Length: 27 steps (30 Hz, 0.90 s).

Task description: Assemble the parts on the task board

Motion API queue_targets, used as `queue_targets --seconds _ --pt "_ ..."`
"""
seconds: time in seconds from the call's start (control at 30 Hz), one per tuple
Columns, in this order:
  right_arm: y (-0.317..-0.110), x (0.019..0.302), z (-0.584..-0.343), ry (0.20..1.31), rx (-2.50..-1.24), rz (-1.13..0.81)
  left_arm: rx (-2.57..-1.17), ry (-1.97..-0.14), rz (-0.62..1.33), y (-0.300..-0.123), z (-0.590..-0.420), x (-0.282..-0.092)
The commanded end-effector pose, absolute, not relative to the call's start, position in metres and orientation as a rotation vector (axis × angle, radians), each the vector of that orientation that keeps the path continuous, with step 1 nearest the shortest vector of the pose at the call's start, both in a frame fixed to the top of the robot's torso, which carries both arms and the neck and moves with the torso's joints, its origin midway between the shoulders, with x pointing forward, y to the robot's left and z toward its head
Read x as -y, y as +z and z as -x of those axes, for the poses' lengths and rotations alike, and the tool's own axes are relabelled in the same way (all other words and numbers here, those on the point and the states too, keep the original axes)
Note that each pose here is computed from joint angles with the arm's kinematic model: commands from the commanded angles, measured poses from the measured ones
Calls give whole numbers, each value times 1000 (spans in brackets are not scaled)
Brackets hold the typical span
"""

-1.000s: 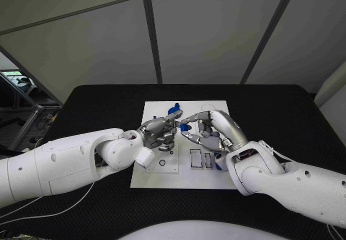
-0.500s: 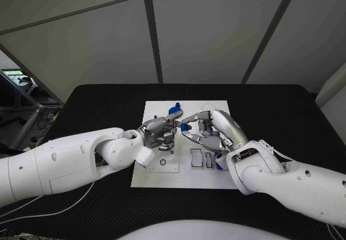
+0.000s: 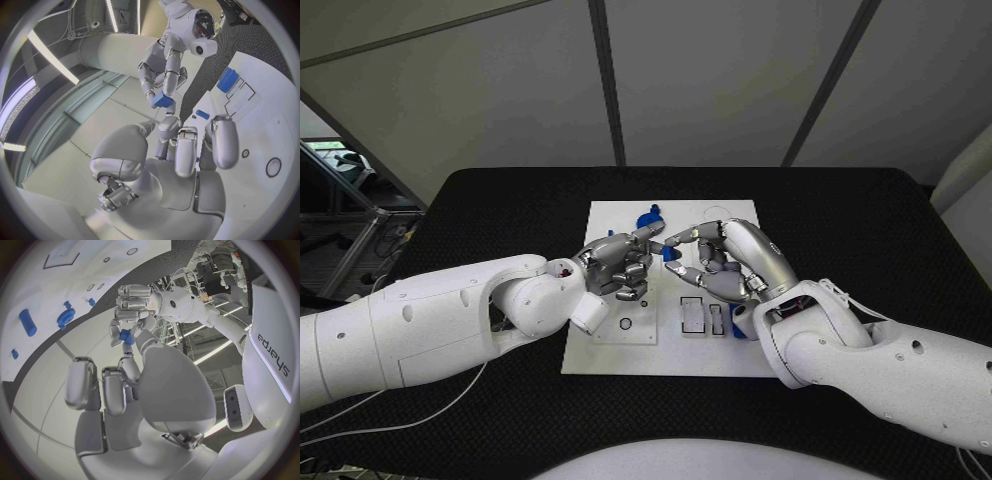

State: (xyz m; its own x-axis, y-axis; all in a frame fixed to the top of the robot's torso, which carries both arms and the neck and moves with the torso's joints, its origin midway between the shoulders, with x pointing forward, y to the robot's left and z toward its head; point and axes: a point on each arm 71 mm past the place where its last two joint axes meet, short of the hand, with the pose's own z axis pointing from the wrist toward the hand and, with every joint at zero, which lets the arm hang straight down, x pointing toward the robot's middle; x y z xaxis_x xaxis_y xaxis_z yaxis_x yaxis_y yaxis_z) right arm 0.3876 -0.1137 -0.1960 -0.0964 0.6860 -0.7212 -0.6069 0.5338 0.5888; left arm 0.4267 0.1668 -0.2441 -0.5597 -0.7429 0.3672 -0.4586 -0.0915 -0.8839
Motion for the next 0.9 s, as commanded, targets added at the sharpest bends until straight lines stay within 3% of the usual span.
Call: queue_targets --seconds 0.03,0.9 --pt "-197 117 -390 1060 -1272 -94 -1937 -1725 1293 -242 -426 -166" --pt "-195 120 -388 1060 -1258 -97 -1936 -1701 1284 -243 -428 -170"
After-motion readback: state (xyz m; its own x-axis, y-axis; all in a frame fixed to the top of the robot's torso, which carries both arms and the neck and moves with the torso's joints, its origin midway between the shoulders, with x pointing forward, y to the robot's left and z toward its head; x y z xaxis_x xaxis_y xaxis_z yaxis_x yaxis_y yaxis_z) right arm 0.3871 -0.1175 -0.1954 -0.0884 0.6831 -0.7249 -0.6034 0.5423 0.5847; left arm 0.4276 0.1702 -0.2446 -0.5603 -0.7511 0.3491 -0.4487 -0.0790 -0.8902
